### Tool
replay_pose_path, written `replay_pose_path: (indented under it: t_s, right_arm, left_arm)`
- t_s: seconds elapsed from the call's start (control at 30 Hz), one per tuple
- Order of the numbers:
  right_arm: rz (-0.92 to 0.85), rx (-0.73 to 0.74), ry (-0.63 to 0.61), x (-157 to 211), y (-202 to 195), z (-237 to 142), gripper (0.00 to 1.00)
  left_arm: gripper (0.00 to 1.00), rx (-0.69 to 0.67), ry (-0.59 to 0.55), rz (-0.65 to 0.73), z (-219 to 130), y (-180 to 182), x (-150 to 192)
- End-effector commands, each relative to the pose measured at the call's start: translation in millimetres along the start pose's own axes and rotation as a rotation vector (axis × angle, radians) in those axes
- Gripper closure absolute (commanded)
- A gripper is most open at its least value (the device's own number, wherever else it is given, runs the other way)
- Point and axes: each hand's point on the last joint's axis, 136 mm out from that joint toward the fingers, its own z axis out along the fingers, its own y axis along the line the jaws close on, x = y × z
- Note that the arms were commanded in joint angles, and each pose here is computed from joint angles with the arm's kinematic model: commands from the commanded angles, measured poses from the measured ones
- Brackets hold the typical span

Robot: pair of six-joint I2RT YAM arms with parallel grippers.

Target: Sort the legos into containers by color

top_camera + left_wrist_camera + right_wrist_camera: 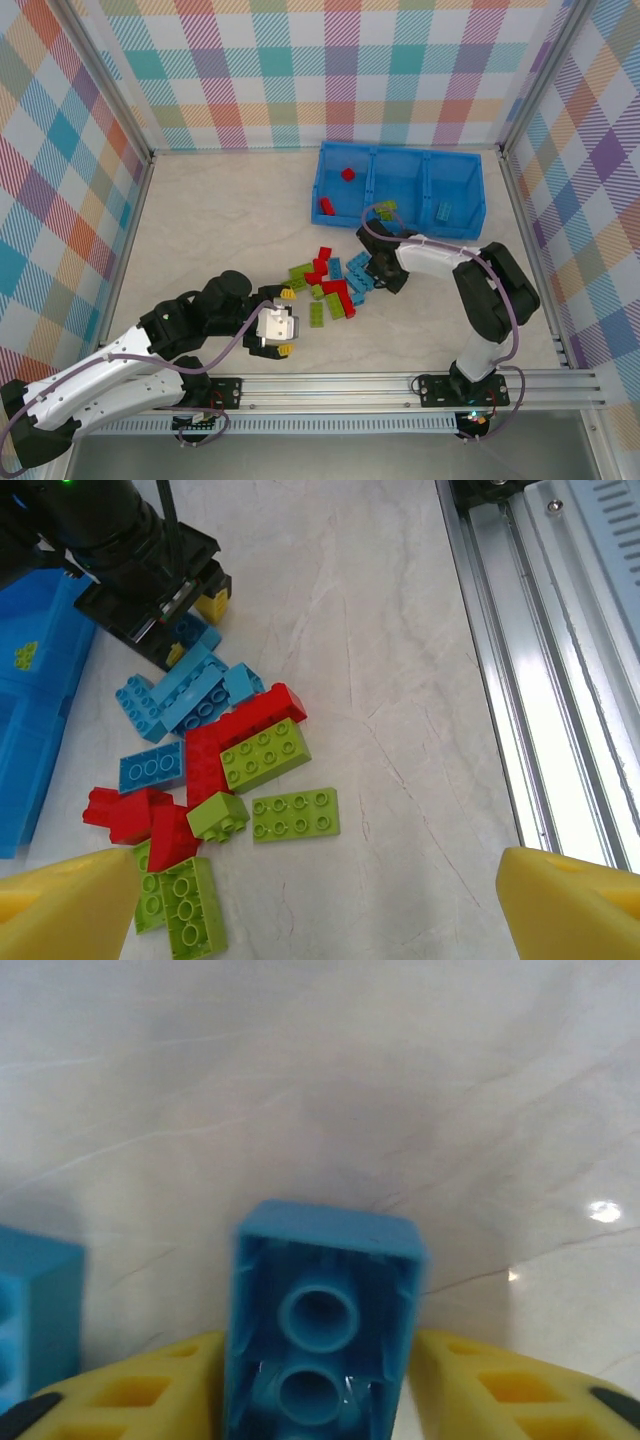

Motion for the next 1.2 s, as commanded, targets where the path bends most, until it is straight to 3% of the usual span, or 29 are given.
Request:
replay_pose_path:
  t_s: [0.0,0.17,0.3,0.47,0.57,0.7,0.87,1.0,1.17]
  right_arm:
    - [0.029,-0.025,0.012,2,-10,3,0.58]
    - [-0.007,-0.068,-0.077,-14,-20,-20,0.73]
    - [-0.05,-0.173,-0.214,-43,-21,-63,0.78]
    - [-0.109,-0.268,-0.456,-119,-25,-125,0.8]
    - [-0.129,-0.246,-0.572,-172,-31,-145,0.8]
    - [-0.114,-0.265,-0.519,-224,-23,-125,0.79]
    - [-0.08,-0.234,-0.45,-261,-15,-82,0.75]
    - [-0.07,-0.243,-0.389,-268,-13,-63,0.57]
    - [-0.088,-0.271,-0.415,-264,-14,-80,0.43]
  left_arm:
    - [0.08,0.022,-0.026,0.035,1,-7,-2]
    - [0.07,0.011,-0.041,0.047,0,-7,-3]
    - [0.02,-0.015,-0.086,0.061,-3,-4,-9]
    - [0.0,-0.104,-0.18,0.057,-9,8,-23]
    - [0.0,-0.172,-0.208,0.016,-15,20,-29]
    - [0.0,-0.233,-0.183,-0.102,-19,38,-29]
    - [0.0,-0.297,-0.099,-0.24,-18,59,-20]
    - [0.0,-0.315,-0.036,-0.247,-16,63,-10]
    - [0.0,-0.312,-0.049,-0.23,-14,61,-9]
